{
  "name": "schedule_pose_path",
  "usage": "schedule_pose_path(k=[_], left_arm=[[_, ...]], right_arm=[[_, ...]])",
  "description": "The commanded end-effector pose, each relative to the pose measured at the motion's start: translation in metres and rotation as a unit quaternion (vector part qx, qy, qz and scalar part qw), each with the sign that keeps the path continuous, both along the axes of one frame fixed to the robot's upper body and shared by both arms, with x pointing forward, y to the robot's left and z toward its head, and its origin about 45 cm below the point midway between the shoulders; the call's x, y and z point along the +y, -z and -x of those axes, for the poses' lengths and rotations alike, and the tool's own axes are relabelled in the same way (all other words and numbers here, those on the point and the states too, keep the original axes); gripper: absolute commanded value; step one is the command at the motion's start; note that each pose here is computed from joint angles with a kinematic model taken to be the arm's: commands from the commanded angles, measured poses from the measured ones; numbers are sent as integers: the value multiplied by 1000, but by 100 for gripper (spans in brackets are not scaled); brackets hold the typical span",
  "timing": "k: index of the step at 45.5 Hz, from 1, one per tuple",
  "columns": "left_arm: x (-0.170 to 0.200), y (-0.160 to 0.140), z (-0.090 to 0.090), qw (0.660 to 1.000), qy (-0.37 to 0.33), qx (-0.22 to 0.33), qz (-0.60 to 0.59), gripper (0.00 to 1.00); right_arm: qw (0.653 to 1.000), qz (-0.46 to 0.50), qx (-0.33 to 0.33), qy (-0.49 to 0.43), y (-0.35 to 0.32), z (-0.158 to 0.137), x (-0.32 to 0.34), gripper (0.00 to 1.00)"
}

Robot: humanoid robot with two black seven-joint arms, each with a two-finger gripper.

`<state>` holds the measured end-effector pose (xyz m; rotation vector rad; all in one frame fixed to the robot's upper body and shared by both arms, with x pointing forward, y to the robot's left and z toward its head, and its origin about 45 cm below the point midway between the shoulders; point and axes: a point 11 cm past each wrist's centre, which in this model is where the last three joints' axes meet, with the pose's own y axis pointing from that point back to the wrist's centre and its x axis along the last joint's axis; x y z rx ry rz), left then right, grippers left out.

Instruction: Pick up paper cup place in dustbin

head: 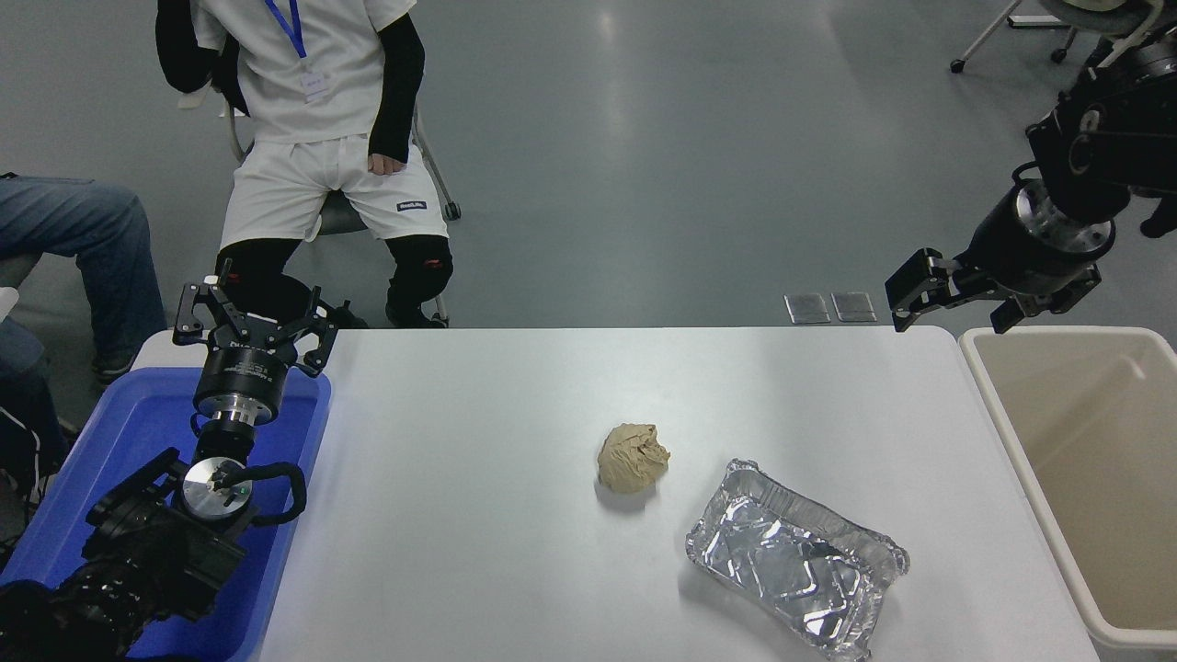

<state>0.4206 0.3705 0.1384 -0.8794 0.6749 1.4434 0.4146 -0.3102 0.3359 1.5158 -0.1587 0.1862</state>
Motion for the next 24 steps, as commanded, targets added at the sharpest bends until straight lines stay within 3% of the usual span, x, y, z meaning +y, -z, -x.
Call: schedule_pose_path(k=[1,24], left_arm=[[0,0,0,1000,0,0,0,99],[0,0,0,1000,1,0,-1,99]], right_arm=[[999,4,15,-33,-5,7,27,100],[997,-28,4,-70,-16,5,66,100]])
